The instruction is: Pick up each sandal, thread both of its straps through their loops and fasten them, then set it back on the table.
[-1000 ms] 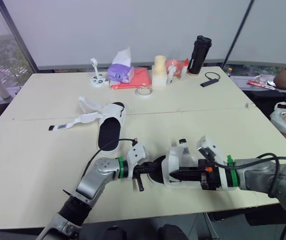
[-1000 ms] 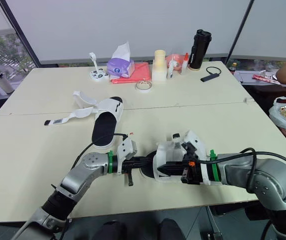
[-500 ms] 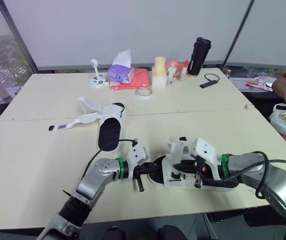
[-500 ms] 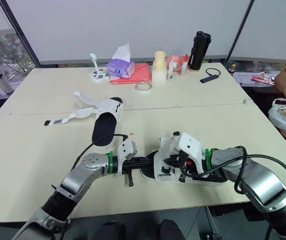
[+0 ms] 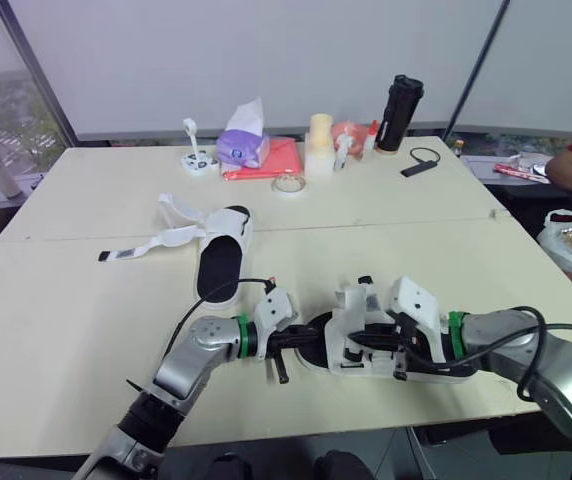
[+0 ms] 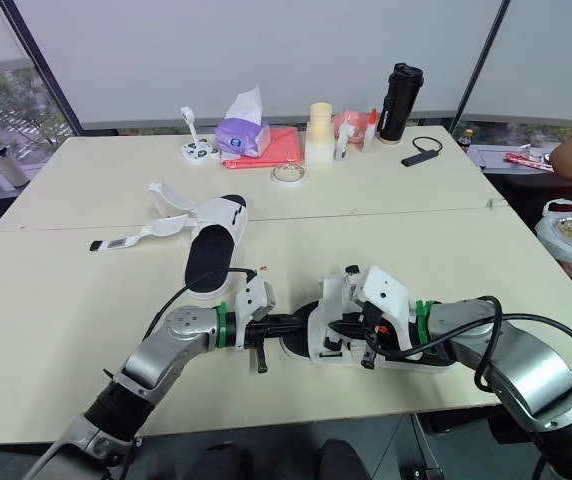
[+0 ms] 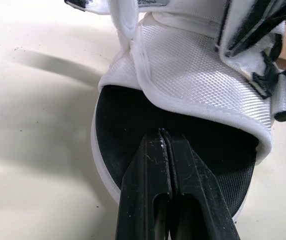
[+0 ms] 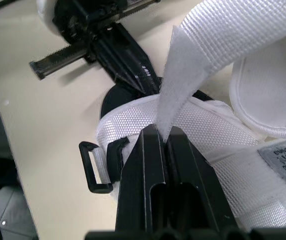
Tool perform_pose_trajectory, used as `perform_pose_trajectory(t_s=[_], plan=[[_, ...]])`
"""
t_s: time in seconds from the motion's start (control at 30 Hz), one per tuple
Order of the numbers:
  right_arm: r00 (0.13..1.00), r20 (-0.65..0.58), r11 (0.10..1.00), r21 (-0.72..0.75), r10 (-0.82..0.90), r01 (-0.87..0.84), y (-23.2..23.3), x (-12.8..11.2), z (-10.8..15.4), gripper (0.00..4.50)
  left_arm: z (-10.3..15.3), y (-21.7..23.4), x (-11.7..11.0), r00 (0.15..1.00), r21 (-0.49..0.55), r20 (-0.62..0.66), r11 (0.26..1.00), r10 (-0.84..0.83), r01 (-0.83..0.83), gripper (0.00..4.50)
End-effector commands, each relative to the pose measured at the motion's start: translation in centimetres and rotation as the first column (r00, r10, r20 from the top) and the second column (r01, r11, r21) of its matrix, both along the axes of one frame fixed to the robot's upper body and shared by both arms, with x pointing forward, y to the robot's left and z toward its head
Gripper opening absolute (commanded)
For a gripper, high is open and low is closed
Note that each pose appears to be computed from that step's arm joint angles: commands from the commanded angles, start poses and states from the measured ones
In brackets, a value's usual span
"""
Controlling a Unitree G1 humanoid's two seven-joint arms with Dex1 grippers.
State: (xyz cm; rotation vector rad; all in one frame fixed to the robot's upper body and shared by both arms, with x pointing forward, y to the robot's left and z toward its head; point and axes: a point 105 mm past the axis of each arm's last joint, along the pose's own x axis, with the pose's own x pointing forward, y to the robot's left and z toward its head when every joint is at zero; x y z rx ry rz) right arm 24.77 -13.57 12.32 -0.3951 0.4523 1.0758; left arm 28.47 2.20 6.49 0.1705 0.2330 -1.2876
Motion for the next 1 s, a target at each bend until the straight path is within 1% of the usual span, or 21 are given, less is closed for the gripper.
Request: perform_pose_trajectory(t_s=[0.03, 0.17, 0.27, 0.47, 0.67, 1.0], plan=[[0.994, -0.089, 0.997, -0.032, 0.063, -0.066, 0.4, -1.8, -1.6, 0.02, -5.1, 2.3, -0.8, 0.985, 0.151, -0.156, 0.987, 0.074, -0.050, 0.00], [0.992, -0.101, 0.996, -0.037, 0.082, -0.086, 0.8, -2.1, -2.2, 0.02, -5.1, 2.3, -0.7, 0.985, 0.151, -0.156, 0.987, 0.076, -0.053, 0.00], [0.989, -0.110, 0.994, -0.021, 0.100, -0.103, 1.0, -2.5, -2.1, 0.02, -5.1, 2.3, -0.7, 0.984, 0.152, -0.156, 0.987, 0.081, -0.057, 0.00], [0.988, -0.130, 0.994, 0.085, 0.086, -0.075, 1.1, -2.3, -0.2, 0.02, -5.1, 2.4, -0.7, 0.984, 0.152, -0.157, 0.987, 0.085, -0.061, 0.00], [0.977, -0.188, 0.979, 0.194, 0.099, -0.061, 1.5, -2.8, 1.8, 0.02, -5.1, 2.4, -0.6, 0.984, 0.153, -0.155, 0.986, 0.083, -0.059, 0.00], [0.969, -0.224, 0.956, 0.291, 0.099, -0.031, 2.0, -2.4, 3.7, 0.02, -5.2, 2.5, -0.7, 0.985, 0.158, -0.153, 0.986, 0.080, -0.055, 0.00]])
